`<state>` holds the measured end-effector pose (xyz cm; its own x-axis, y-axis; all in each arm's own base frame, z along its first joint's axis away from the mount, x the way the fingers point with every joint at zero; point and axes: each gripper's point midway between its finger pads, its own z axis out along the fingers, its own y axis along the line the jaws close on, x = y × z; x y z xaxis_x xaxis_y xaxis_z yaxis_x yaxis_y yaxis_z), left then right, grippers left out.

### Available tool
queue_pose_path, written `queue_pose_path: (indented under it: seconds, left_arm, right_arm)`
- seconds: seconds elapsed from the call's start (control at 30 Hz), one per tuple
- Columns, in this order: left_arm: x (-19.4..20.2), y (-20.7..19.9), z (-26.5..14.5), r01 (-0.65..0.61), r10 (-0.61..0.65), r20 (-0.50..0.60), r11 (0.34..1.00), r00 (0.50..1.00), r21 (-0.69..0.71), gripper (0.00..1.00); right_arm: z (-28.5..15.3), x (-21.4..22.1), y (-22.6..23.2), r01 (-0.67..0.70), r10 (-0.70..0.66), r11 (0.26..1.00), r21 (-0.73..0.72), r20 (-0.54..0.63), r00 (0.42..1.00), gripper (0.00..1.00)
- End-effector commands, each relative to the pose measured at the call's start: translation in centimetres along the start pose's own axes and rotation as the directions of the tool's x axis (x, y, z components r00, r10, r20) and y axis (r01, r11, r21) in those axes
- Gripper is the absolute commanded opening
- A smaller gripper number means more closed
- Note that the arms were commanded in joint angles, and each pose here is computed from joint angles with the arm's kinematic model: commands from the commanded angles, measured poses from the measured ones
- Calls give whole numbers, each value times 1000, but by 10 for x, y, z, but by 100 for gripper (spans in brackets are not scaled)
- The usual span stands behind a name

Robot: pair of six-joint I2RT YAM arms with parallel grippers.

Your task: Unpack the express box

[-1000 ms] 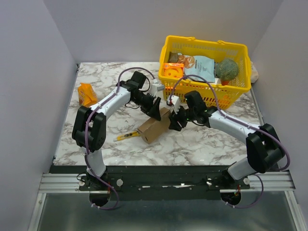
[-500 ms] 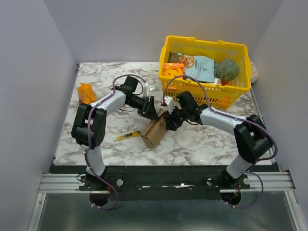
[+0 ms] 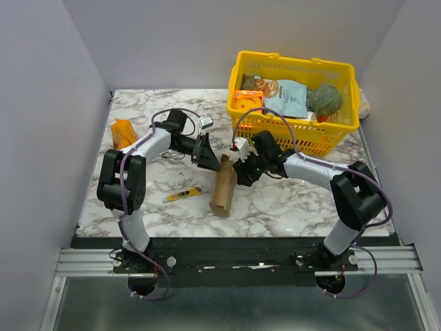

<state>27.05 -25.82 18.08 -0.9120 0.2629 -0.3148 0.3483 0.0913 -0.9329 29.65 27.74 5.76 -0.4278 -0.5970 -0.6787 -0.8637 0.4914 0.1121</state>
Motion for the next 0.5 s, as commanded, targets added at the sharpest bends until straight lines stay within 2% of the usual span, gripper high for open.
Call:
queue_pose_path:
  seconds: [0.0, 0.17, 0.2, 0.23, 0.27, 0.47]
  left_arm:
    - [10, -36, -12, -1, -1, 23, 994, 1000, 106, 58]
    - [11, -9, -13, -18, 21, 33, 996, 999, -82, 58]
    - [8, -3, -15, -25, 30, 38, 990, 999, -136, 62]
    - [5, 14, -19, -35, 47, 42, 970, 998, -242, 68]
    - [1, 20, -21, -44, 60, 45, 955, 997, -293, 98]
    - [-22, 26, -34, -75, 112, 55, 885, 992, -459, 99]
  right_arm:
    - [4, -17, -5, 0, -1, 1000, 23, 45, 999, 60]
    - [-24, -29, -20, 75, -81, 988, 136, 40, 996, 61]
    - [-34, -39, -23, 101, -109, 982, 159, 43, 993, 61]
    - [-47, -39, -22, 119, -124, 979, 167, 17, 992, 61]
    - [-56, -43, -25, 124, -128, 973, 194, 11, 992, 61]
    - [-76, -76, -10, 107, -119, 985, 137, 79, 990, 60]
